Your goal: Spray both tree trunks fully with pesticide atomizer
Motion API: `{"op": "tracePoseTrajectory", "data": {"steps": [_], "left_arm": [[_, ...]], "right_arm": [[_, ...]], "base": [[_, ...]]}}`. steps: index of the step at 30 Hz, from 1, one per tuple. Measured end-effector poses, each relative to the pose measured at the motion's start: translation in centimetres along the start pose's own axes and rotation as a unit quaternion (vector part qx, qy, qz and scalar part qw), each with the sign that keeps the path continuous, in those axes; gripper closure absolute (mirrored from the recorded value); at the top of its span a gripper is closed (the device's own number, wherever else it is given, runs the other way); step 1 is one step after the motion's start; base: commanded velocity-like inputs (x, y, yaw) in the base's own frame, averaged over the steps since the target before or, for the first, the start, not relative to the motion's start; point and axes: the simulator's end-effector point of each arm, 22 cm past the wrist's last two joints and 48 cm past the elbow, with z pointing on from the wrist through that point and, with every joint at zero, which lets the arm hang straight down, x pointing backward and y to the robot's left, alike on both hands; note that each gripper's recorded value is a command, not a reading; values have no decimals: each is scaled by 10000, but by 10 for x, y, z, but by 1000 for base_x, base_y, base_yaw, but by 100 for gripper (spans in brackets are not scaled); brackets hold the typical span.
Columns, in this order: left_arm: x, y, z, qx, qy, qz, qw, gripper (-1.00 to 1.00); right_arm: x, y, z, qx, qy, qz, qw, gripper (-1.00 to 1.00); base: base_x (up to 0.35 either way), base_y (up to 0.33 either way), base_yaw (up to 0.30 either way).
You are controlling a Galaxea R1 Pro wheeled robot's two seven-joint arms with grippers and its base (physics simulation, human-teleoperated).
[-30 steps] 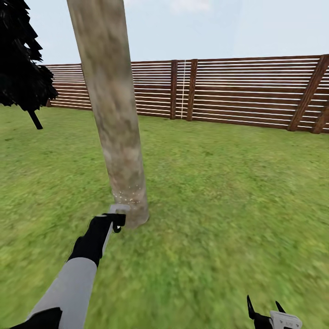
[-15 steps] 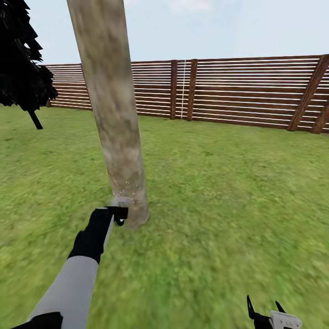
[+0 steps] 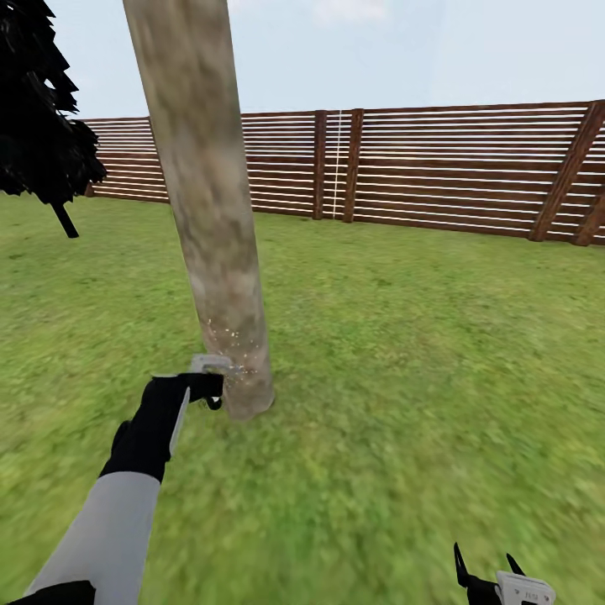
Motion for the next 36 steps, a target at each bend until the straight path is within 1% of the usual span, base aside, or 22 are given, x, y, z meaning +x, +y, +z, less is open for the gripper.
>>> {"op": "tracePoseTrajectory", "data": {"steps": [2, 5, 6, 7, 9, 10, 12, 15, 16, 17, 18, 20, 21, 22, 25, 26, 28, 30, 31, 32, 34, 36], "left_arm": [[3, -26, 2, 227, 32, -32, 9997, 100], [-2, -36, 1, 261, -11, 115, 9996, 100], [-2, -35, 1, 251, 3, 134, 9996, 100], [2, -30, 0, 201, 93, 125, 9997, 100], [4, -20, 0, 127, 142, 108, 9998, 100], [5, -8, -1, 33, 155, 134, 9998, 100], [5, 3, -1, -47, 162, 141, 9998, 100], [1, -6, -1, 43, 126, 137, 9998, 100], [-3, -13, -2, 99, 100, 121, 9998, 100], [-7, -29, -2, 223, 71, 83, 9997, 100], [-16, -37, -4, 271, -15, 80, 9996, 100], [-29, -40, -10, 270, -119, 80, 9995, 100], [-29, -38, -13, 241, -59, 61, 9997, 100], [-29, -30, -18, 157, 58, 20, 9999, 100], [-33, -12, -25, 13, 67, -20, 10000, 100], [-32, -2, -26, -68, 71, -3, 10000, 100], [-31, 29, -29, -297, 92, 45, 9995, 100], [-31, 30, -29, -267, 87, 12, 9996, 100], [-32, 26, -29, -235, 81, 5, 9997, 100], [-34, 16, -28, -135, 64, -3, 9999, 100], [-39, -19, -27, 153, 26, -52, 9999, 100], [-44, -37, -28, 274, -19, -53, 9996, 100]], "right_arm": [[0, 0, 0, -2, 0, 0, 10000, -100], [0, 0, 0, -3, 0, 0, 10000, -100], [0, 0, 0, -3, 0, 0, 10000, -100], [0, 0, 0, -7, 0, 0, 10000, -100], [0, 0, 0, -7, 0, 0, 10000, -100], [0, 0, 0, -7, 0, 0, 10000, -100], [0, 1, 0, -11, -1, -2, 10000, -100], [0, 0, 0, -6, 0, 0, 10000, -100], [0, 0, 0, -6, 0, 0, 10000, -100], [0, 0, 0, -6, 0, 0, 10000, -100], [0, 0, 0, -6, -1, 0, 10000, -100], [0, 0, 0, -7, -1, 0, 10000, -100], [0, 0, 0, -7, 0, 0, 10000, -100], [0, 0, 0, -8, -1, 0, 10000, -100], [0, 0, 0, -7, 0, 0, 10000, -100], [0, 0, 0, -8, 0, 0, 10000, -100], [0, 0, 0, -8, 0, 0, 10000, -100], [0, 0, 0, -7, 0, 0, 10000, -100], [0, 0, 0, -7, 0, 0, 10000, -100], [0, 0, 0, -6, 0, 0, 10000, -100], [0, 0, 0, -6, 0, 0, 10000, -100], [0, 0, 0, -6, 0, 0, 10000, -100]], "base": [[0, 0, 0], [0, 0, 0], [-7, 0, 0], [-137, 37, 0], [-258, 87, 0], [-293, 102, 0], [-93, 33, 0], [-18, 7, 0], [-2, 1, 0], [0, 0, 0], [0, 0, 0], [0, 0, 0], [0, 0, 0], [0, 0, 0], [0, 0, 0], [0, 0, 0], [0, 0, 0], [0, 0, 0], [0, 0, 0], [0, 0, 0], [0, 0, 0], [0, 0, 0]]}}
